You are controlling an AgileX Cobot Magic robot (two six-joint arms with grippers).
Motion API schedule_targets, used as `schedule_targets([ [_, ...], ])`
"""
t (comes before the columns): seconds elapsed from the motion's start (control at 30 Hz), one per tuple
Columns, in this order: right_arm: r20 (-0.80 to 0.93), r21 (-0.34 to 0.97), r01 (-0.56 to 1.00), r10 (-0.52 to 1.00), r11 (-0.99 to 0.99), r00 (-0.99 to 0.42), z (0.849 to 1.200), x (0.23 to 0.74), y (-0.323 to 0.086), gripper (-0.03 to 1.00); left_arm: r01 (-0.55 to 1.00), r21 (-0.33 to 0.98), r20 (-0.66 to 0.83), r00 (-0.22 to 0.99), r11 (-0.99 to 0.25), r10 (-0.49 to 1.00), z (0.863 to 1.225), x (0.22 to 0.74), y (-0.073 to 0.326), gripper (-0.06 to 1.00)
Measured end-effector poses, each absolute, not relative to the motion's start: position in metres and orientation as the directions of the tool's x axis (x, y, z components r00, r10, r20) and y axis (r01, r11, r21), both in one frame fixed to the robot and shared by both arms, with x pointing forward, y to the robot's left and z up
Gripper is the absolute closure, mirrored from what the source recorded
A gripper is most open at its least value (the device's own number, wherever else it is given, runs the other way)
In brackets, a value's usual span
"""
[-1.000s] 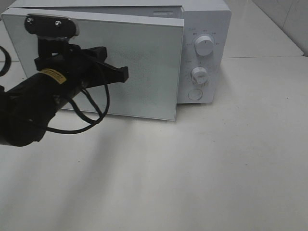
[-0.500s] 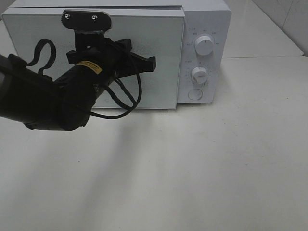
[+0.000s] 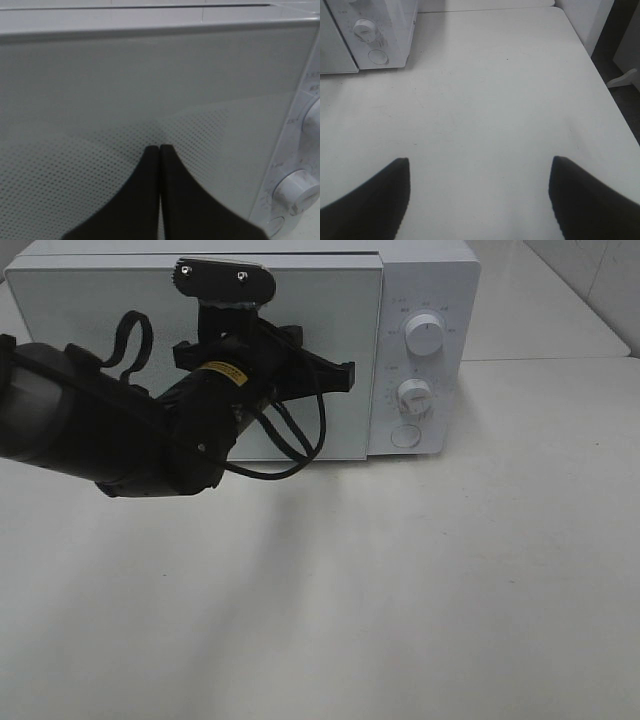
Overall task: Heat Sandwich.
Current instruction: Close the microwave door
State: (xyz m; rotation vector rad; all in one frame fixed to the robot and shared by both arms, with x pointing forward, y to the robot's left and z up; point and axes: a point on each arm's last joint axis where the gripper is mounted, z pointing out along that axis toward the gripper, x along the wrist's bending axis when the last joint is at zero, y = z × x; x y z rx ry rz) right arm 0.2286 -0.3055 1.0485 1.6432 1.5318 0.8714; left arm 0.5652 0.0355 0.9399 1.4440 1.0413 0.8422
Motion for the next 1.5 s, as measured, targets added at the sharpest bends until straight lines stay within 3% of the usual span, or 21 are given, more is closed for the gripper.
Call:
schedule_targets([
  [0.97, 0.005, 0.857, 0.514, 0.998, -0.039, 0.067, 1.049, 0.229, -0.306, 0.23, 0.14, 0.99, -0.025, 0.364, -0.028, 0.931, 0.94, 0.572, 0.028, 0.94],
  [1.17, 0.005, 0.857, 0.514, 0.998, -0.039, 0.067, 1.049, 0.229, -0.306, 0.23, 0.174, 0.985, -0.047, 0.337, -0.013, 0.94, 0.943, 0.556, 0.04, 0.94],
  [1.5, 0.005, 0.857, 0.514, 0.998, -0.039, 0.067, 1.049, 0.229, -0.306, 0.23, 0.264, 0.963, -0.061, 0.409, -0.054, 0.911, 0.955, 0.523, 0.046, 0.94],
])
